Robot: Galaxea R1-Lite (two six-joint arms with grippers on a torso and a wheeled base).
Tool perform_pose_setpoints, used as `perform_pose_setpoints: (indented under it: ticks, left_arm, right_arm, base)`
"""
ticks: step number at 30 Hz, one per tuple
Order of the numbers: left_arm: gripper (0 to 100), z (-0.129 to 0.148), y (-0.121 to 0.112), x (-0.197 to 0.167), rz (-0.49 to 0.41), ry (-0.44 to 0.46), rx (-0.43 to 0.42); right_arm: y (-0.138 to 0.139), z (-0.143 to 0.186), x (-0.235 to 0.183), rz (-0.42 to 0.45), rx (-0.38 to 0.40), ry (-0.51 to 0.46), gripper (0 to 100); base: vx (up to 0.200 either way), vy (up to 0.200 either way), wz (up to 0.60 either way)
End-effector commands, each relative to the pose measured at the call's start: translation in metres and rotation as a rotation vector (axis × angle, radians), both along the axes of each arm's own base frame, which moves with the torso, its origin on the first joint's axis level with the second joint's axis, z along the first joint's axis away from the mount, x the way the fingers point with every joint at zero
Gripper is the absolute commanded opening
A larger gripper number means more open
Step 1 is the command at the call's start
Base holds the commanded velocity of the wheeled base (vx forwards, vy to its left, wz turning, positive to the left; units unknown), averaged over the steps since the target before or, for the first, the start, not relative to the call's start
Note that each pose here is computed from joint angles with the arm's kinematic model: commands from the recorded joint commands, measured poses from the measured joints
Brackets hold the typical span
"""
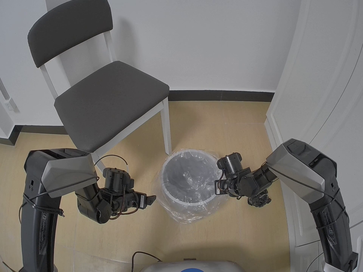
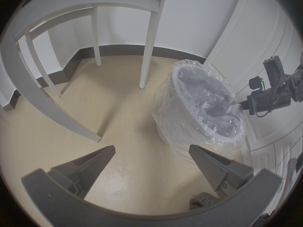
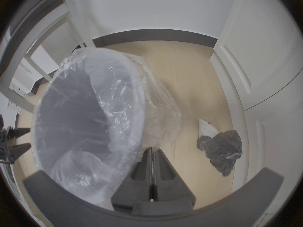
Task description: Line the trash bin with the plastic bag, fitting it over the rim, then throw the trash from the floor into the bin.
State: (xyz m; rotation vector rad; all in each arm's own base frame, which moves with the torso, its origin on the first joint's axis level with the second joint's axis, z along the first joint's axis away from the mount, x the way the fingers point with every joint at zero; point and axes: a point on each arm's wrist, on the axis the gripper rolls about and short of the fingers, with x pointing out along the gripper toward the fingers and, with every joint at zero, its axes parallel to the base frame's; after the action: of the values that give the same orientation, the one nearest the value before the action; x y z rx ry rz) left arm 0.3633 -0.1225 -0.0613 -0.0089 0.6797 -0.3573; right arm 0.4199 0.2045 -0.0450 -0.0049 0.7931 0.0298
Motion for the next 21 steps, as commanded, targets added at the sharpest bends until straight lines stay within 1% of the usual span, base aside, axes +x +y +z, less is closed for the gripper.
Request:
perform_pose_setpoints:
  ticks: [1, 6, 15, 16, 21]
  left_arm:
    - [100, -0.001, 0.000, 0.000, 0.001, 0.001, 0.000]
    - [100, -0.003, 0.000, 0.000, 0.001, 0.004, 0.001]
    - [100, -0.002, 0.000, 0.001, 0.001, -0.012, -0.005]
    - [100, -0.002, 0.000, 0.000, 0.001, -0.010, -0.004]
    - [100, -0.002, 0.000, 0.000, 0.001, -0.009, -0.004]
  right_arm:
    - [-0.007, -0.011, 0.014, -0.023, 0.002, -0.007, 0]
    - [-0.014, -0.009, 0.025, -0.043, 0.009, -0.029, 0]
    - [-0.024, 0.000, 0.028, -0.061, 0.016, -0.039, 0]
    - [-0.025, 0.000, 0.028, -0.058, 0.020, -0.037, 100]
    - [-0.025, 0.004, 0.029, -0.067, 0.039, -0.050, 100]
  base:
    - [0.000, 0.000, 0.00]
    - [0.000, 0.000, 0.00]
    - [0.000, 0.000, 0.00]
    - [0.000, 0.000, 0.00]
    - [0.000, 0.000, 0.00]
